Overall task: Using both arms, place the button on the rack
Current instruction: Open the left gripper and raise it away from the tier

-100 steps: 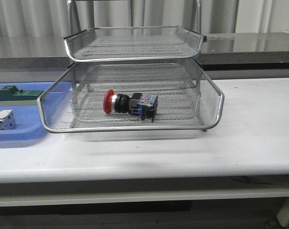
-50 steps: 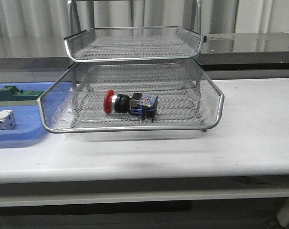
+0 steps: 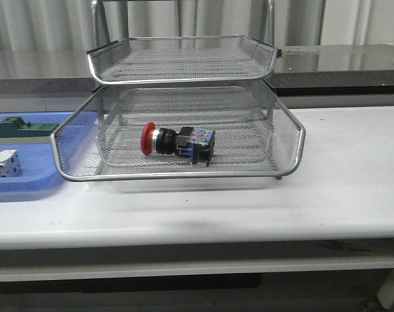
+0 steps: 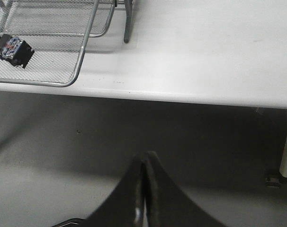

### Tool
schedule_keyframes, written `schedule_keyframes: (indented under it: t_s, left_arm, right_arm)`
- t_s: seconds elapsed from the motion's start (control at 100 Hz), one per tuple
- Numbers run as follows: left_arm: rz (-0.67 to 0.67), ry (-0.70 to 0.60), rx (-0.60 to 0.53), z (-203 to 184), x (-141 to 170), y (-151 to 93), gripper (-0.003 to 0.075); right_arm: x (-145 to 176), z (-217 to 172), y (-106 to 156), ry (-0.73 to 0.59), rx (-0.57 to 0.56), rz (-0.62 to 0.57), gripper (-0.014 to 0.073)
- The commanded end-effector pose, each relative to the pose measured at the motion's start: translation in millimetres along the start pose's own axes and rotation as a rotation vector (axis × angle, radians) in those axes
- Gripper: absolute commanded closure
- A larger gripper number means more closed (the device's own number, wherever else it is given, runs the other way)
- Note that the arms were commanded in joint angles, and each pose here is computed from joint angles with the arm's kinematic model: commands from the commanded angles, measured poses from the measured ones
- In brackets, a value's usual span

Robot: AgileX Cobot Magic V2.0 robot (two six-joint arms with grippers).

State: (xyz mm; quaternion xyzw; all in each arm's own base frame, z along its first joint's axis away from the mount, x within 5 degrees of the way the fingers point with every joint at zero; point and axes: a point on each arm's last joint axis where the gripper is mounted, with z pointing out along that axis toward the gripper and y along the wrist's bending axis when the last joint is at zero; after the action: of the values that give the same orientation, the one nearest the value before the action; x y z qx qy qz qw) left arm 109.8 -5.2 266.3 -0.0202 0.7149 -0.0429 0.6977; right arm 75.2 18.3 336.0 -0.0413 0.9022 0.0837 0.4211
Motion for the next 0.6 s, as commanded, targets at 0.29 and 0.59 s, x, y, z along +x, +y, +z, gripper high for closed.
schedule_keyframes:
  t_s: [0.29,0.59]
  left_arm:
    - [-0.012,-0.110,-0.039,0.3,-16.9,3.0,0.0741]
    - [-0.012,-0.110,-0.039,0.3,-16.9,3.0,0.0741]
  right_arm:
    - [-11.4,-6.3,1.2,-0.085,-0.005,-0.008,0.0662]
    - [-11.4,-6.3,1.2,-0.085,-0.005,-0.008,0.0662]
